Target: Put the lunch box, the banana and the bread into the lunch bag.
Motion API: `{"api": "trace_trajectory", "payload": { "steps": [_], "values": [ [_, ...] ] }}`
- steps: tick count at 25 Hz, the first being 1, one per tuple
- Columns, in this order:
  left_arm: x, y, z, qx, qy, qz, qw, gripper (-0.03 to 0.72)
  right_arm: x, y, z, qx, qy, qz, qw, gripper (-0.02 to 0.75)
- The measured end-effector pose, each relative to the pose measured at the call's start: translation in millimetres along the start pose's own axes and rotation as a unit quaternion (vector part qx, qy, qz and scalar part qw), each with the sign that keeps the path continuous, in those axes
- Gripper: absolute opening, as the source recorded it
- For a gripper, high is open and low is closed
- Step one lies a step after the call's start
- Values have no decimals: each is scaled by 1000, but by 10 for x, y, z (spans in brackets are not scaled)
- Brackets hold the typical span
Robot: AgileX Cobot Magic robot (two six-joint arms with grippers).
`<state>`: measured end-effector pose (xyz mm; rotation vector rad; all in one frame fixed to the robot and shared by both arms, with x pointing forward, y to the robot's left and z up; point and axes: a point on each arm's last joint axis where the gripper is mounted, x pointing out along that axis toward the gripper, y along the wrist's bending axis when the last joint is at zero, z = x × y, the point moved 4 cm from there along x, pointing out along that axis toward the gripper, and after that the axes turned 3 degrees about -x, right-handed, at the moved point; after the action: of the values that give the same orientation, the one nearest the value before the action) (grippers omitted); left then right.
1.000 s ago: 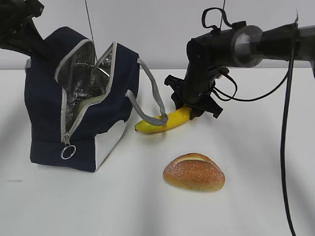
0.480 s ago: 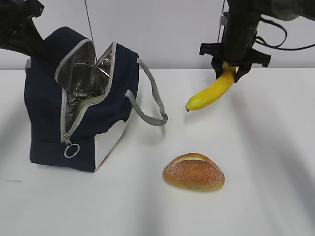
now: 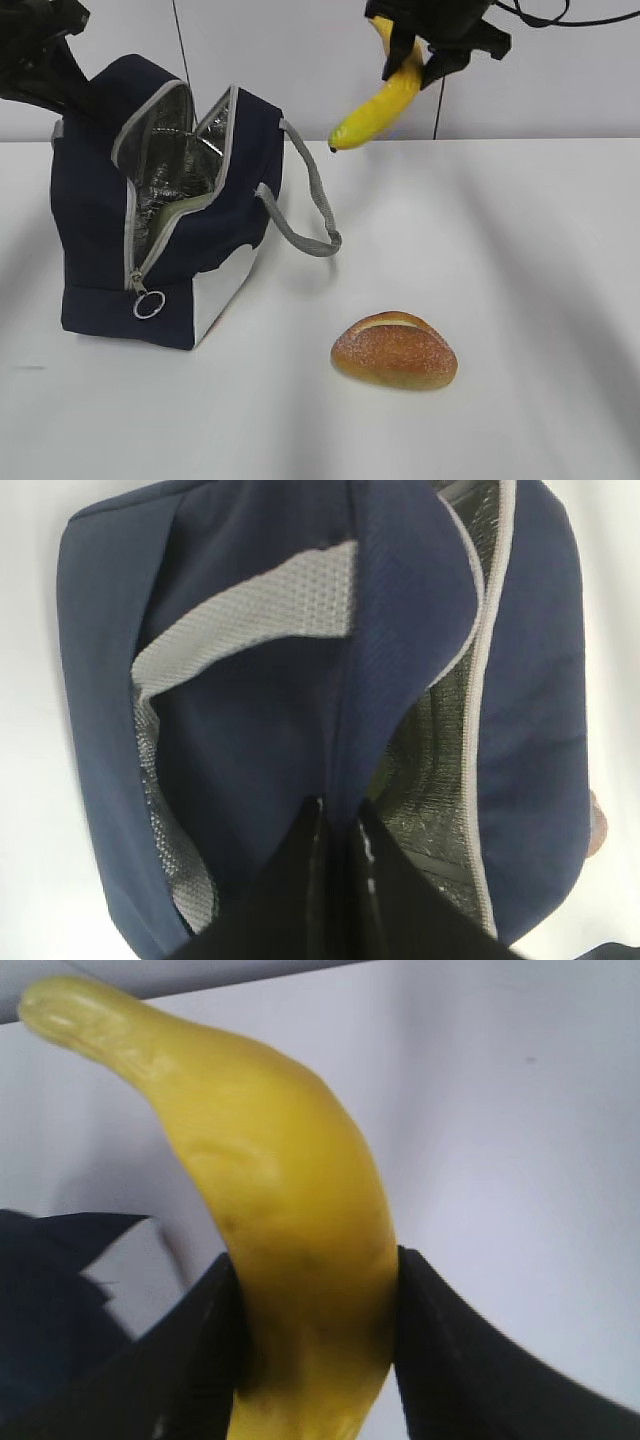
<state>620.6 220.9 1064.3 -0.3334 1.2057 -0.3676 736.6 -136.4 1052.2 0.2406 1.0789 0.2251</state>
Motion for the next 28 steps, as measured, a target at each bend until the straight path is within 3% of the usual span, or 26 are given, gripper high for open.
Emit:
{"api": "trace_trajectory", "payload": {
  "steps": [4, 8, 13, 20, 28],
  "values": [
    [0, 0, 0, 0, 0, 0, 1000, -15, -235, 357, 25, -17, -11, 100, 995, 344],
    [0, -5, 0, -1, 0, -2, 1000, -15, -329, 724, -89, -59, -7, 150, 987, 344],
    [0, -40, 3, -7, -1, -15, 1000, -15, -301, 1260, -401, -124, 15, 181, 975, 344],
    [0, -51, 4, -8, -1, -19, 1000, -15, 32, 1558, -714, -155, 58, 183, 969, 344],
    [-21, -69, 22, -23, -6, -40, 999, -15, 485, 1443, -817, -160, 84, 137, 974, 366]
  ]
}}
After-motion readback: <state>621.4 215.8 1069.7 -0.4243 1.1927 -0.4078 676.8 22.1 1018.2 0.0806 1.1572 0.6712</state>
